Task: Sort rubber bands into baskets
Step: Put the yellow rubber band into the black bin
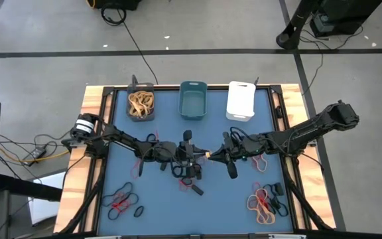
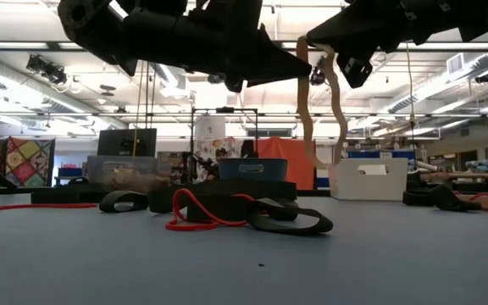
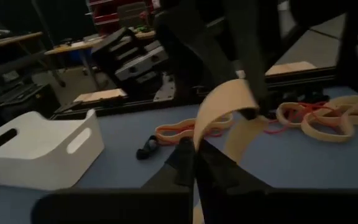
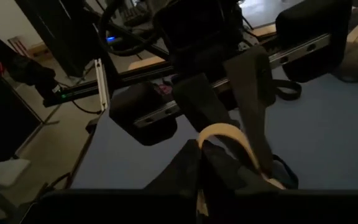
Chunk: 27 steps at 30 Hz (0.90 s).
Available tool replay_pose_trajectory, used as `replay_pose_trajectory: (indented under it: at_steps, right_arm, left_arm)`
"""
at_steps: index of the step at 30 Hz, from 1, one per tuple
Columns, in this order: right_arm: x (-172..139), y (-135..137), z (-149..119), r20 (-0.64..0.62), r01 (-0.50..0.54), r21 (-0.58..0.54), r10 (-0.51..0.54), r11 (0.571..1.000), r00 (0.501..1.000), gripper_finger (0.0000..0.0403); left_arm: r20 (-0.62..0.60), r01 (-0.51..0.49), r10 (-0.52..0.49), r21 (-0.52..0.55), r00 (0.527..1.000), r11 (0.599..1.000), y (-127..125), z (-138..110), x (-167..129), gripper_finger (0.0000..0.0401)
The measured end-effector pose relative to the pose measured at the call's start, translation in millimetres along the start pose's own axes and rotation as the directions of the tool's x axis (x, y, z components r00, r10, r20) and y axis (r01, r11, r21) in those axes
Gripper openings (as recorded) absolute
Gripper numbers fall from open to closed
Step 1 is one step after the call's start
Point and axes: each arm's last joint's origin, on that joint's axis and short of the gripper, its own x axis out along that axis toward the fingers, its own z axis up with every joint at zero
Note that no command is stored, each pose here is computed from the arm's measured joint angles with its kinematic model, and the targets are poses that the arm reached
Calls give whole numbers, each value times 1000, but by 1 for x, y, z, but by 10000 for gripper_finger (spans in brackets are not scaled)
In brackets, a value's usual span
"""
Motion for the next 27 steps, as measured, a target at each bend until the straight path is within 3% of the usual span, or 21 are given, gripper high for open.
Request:
replay_pose_trajectory:
  at_steps: [5, 11, 16, 22, 27]
  right_arm:
    - [0, -2, -4, -36, 27, 27, -26, 999, 999, 75]
    - [-2, -10, -15, -113, 217, 16, -213, 976, 970, 124]
    - [-8, -18, -30, -223, 370, 14, -358, 929, 907, 125]
    - [-12, -11, -45, -288, 380, 15, -360, 925, 887, 117]
    - [-15, -6, -54, -280, 403, 5, -385, 915, 879, 112]
  left_arm:
    - [-34, -76, 75, -23, 997, 997, 6, 9, -6, 4]
    - [-123, -160, 153, -50, 981, 986, 25, 25, -21, 4]
    - [-230, -230, 212, -52, 950, 972, 51, 35, -37, 3]
    - [-326, -336, 307, -38, 894, 941, 89, 44, -58, 3]
    - [-366, -480, 440, -21, 820, 877, 129, 49, -75, 3]
